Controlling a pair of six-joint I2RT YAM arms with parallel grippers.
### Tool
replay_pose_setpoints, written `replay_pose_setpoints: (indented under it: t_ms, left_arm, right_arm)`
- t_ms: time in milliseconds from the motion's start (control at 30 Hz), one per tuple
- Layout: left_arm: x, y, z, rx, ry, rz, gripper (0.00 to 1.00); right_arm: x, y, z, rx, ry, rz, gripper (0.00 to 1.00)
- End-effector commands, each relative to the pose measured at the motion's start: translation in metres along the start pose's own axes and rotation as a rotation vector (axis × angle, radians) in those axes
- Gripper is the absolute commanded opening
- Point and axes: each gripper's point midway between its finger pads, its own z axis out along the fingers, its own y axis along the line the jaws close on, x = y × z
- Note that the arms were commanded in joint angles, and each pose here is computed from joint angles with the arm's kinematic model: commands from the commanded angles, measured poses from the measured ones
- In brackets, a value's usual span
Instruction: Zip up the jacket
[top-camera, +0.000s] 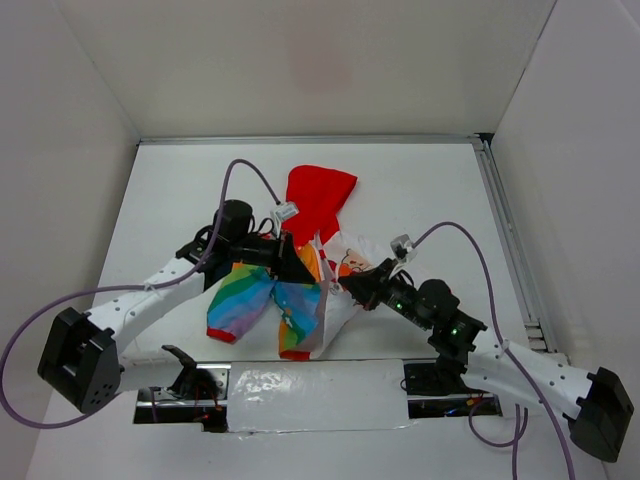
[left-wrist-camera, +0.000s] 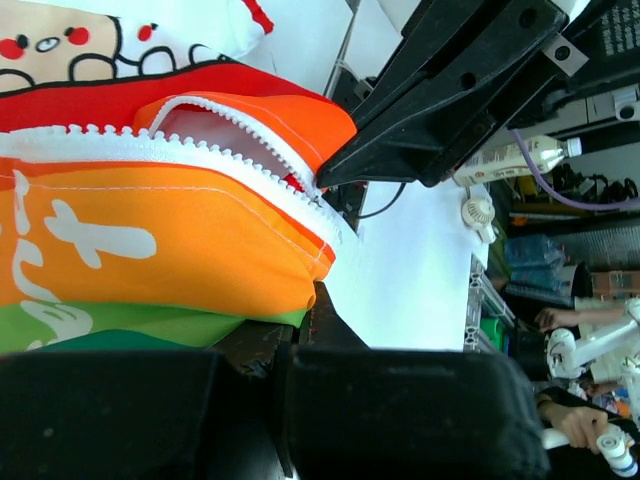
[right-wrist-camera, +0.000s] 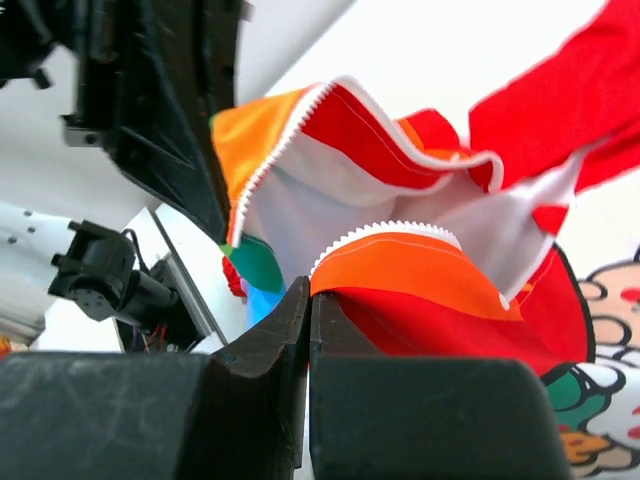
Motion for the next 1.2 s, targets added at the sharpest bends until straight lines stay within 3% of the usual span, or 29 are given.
replay_pose_setpoints:
  t_ms: [0, 200, 533, 833, 1167]
  left_arm:
    - [-0.004, -0.011, 0.006, 0.04, -0.003, 0.092, 0.0]
    - [-0.005, -0.013, 0.013, 0.075, 0.016, 0.092, 0.0]
    - [-0.006, -0.021, 0.012, 0.078, -0.012, 0.116, 0.0]
    - [-0.015, -0.007, 0.012, -0.051, -0.098, 0.102, 0.0]
    - [-0.014, -0.014, 0.016, -0.027, -0.093, 0.128, 0.0]
  right_arm:
    - [-0.049, 0.033, -0.007, -0.157, -0.217, -0.096, 0.0]
    - [-0.056, 0.035, -0.012, -0.165, -0.252, -0.071, 0.0]
    - [-0.049, 0.027, -0.003, -0.111, -0.195, -0.05, 0.0]
    - [-0.051, 0.037, -0.003, -0.151, -0.188, -0.006, 0.0]
    - [-0.05, 0.036, 0.001, -0.138, -0.171, 0.014, 0.0]
